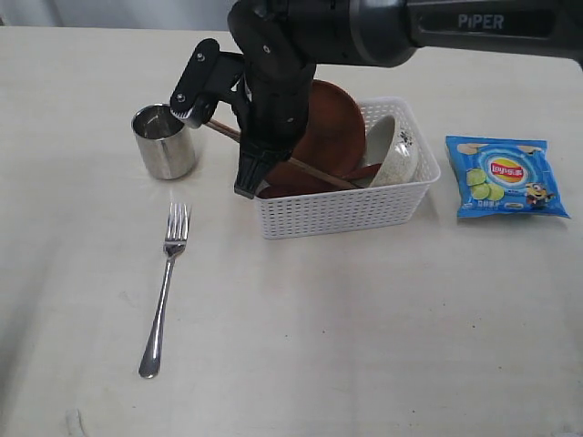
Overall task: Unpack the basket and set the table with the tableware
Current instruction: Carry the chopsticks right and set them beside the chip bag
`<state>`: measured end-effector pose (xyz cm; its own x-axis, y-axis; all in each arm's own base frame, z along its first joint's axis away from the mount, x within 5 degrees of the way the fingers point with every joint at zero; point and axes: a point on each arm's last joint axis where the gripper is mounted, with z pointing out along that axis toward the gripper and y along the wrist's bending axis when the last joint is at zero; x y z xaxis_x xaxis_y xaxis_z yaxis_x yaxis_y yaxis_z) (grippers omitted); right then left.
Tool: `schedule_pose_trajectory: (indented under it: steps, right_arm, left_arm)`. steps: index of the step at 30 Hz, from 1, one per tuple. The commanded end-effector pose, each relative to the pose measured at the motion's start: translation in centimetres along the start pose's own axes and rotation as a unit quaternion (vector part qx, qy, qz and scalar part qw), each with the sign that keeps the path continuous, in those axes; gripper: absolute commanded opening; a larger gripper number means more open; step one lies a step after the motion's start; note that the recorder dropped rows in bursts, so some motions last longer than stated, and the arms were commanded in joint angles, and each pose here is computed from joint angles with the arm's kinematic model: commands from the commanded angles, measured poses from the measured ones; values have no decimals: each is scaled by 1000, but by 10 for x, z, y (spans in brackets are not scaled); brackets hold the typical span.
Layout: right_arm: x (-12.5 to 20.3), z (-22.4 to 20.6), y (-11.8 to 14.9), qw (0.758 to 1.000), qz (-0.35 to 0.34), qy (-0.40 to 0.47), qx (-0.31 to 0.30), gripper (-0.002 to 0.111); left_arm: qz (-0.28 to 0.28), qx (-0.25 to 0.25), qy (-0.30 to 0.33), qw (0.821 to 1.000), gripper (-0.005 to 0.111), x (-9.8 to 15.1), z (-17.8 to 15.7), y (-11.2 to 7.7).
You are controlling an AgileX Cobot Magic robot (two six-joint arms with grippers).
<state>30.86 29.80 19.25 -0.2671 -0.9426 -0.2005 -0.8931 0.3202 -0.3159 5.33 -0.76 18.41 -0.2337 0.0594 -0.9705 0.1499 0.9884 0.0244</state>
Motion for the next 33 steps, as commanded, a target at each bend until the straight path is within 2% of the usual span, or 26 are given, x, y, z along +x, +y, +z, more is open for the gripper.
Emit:
schedule_pose_trajectory:
  steps: [1,11,20,22,24,27,29,31,33]
  right_arm:
    - [2,-17,-4,1000,3,-5,6,0]
    - [2,-54,-12,999,10,-46,27,0]
    - [11,-122,-26,990,26,-113,83,0]
    - [24,-139,-34,987,66,-92,118,0]
    - [47,-149,-50,981,117,-31,154,0]
    - [96,-149,-81,959,231,70,150,0]
    - [122,-142,-96,946,282,90,135,0]
    - [160,-129,-107,920,347,130,130,0]
    - [205,-111,-111,883,415,185,122,0]
  left_arm:
    - [-3,3,-4,1000,0,0,0,0]
    - [-3,3,-4,1000,0,0,0,0]
    - [-3,3,-4,1000,0,0,0,0]
    - [-3,3,-4,1000,0,0,0,0]
    - [-3,3,-4,1000,0,0,0,0]
    - [-3,3,-4,1000,0,0,0,0]
    - [-3,3,-4,1000,0,0,0,0]
    - [-3,3,-4,1000,0,0,0,0]
    - [-3,3,-4,1000,0,0,0,0]
